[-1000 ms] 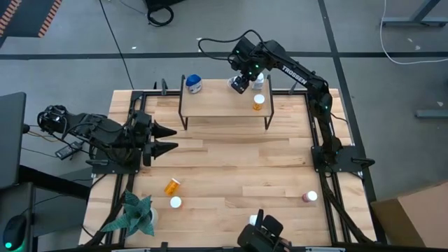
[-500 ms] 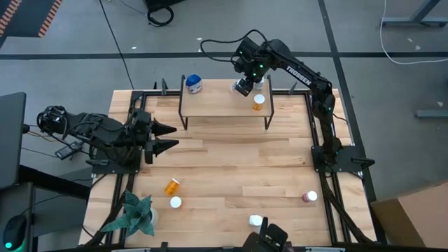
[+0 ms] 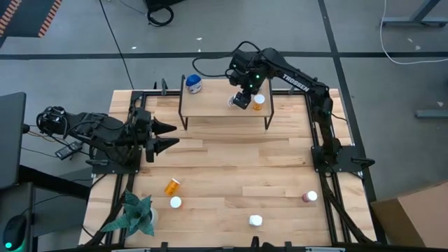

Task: Pick and place medicine bottles onto shelf by color
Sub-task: Put the top white medicine bottle on the shelf

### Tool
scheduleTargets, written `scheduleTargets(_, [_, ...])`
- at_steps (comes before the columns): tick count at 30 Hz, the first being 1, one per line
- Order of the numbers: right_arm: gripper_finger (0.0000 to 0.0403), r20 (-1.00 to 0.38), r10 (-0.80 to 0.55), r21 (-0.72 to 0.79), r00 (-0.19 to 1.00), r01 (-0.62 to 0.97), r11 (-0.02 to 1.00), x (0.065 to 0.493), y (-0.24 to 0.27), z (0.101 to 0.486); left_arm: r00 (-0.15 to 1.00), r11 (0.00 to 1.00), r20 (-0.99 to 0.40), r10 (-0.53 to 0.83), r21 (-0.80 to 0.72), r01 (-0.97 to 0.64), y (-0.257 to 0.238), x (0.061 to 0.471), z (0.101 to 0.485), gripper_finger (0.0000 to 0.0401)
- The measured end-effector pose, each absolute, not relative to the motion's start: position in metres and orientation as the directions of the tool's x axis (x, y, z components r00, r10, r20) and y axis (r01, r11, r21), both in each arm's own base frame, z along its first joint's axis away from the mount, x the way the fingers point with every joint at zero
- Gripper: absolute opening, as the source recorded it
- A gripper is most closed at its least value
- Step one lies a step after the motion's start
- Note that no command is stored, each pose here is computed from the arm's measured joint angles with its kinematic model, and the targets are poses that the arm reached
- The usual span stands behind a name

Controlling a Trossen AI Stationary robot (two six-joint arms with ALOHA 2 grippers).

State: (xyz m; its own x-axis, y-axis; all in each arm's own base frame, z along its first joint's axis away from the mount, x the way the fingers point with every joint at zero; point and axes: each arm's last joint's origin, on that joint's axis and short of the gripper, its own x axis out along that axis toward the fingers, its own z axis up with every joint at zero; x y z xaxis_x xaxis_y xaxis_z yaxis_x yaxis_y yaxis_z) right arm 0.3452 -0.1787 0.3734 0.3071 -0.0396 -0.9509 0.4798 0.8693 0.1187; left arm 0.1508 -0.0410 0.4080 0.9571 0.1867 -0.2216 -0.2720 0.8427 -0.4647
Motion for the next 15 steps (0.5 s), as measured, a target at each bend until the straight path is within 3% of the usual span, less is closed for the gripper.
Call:
scheduleTargets(7, [0.0216, -0.951, -0.036, 0.129, 0.307, 0.499, 0.857, 0.348, -0.174, 0.373, 0.955, 0.845, -0.220, 0.199, -0.455, -0.281, -0.041, 0.151, 0.408, 0.0291])
scheduleTargets(15, [0.0216, -0.933, 0.035, 0.217, 0.358, 0.481, 0.849, 0.348, -0.157, 0.382, 0.811, 0.818, -0.260, 0.525, -0.110, -0.565, -0.020, 0.172, 0.396, 0.0291])
